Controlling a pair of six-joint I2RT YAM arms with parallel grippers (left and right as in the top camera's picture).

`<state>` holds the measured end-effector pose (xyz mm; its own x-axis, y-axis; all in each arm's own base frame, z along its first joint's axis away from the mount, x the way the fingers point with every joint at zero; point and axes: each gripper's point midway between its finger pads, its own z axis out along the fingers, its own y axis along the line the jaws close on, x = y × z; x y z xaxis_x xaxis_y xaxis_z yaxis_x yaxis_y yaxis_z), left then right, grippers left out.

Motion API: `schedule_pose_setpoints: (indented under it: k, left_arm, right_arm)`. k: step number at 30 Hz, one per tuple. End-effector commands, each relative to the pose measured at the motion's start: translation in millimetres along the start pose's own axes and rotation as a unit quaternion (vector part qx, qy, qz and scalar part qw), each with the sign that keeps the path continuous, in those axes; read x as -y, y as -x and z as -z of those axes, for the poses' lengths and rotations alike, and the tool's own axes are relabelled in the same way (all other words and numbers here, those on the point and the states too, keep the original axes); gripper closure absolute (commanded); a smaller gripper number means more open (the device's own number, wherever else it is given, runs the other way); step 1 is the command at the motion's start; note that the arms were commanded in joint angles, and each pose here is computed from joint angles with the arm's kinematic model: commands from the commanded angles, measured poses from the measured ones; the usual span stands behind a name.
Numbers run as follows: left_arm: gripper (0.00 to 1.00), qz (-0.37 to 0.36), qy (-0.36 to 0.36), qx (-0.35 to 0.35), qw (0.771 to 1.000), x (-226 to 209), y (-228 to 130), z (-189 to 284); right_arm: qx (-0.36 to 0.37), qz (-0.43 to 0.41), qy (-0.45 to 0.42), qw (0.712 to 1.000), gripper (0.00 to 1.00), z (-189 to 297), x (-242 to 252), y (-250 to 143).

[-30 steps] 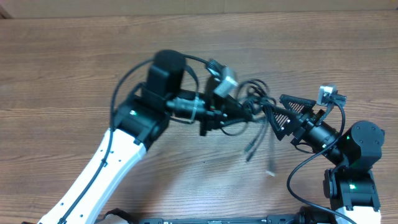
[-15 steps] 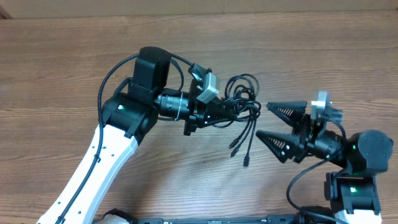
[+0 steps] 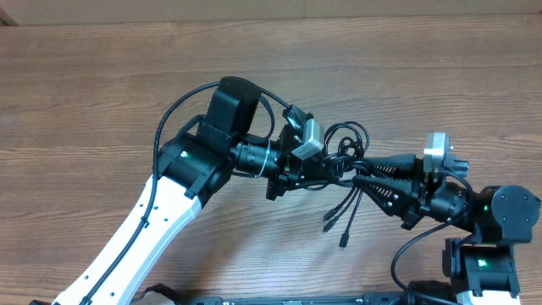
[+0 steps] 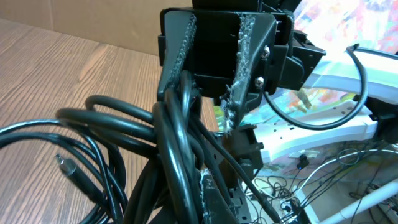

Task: Untangle cables

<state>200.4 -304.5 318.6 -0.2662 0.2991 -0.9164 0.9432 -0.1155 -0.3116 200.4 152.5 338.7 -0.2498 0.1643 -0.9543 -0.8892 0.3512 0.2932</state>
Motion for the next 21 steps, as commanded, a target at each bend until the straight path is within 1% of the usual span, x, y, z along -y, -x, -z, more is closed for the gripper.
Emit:
schedule_pose_setpoints:
  k: [1,3,4,5,7,10,12,17,21]
  left_arm:
    - [0.96,-0.010,0.016,0.002,1.000,-5,5,1]
    - [0.96,-0.002,0.022,0.005,1.000,-8,8,1]
    - [0.96,-0.002,0.023,0.011,1.000,-9,12,2]
    - [0.96,-0.003,0.024,0.014,1.000,-9,14,2]
    - [0.96,0.003,0.035,0.022,0.999,-14,19,4]
    - [0.96,0.048,0.082,0.033,0.995,-34,23,13]
    - [0.96,0.083,0.112,0.043,0.989,-47,25,22]
    - [0.96,0.151,0.156,0.077,0.973,-69,33,41]
    - [0.96,0.185,0.187,0.100,0.959,-82,40,47]
  right_arm:
    - [0.005,0.012,0.000,1.000,0.80,0,-3,7]
    - [0.005,0.012,-0.001,1.000,0.84,0,-3,7]
    - [0.005,0.011,-0.001,1.000,0.92,0,-3,7]
    - [0.005,0.007,-0.005,1.000,0.96,0,-2,6]
    - [0.004,-0.001,-0.009,1.000,0.96,0,1,5]
    - [0.002,-0.008,-0.010,1.000,0.96,0,1,4]
    - [0.002,-0.007,-0.010,1.000,0.96,0,1,3]
    - [0.000,-0.016,-0.011,1.000,0.96,0,2,1]
    - [-0.005,-0.029,-0.014,0.999,0.96,0,4,-2]
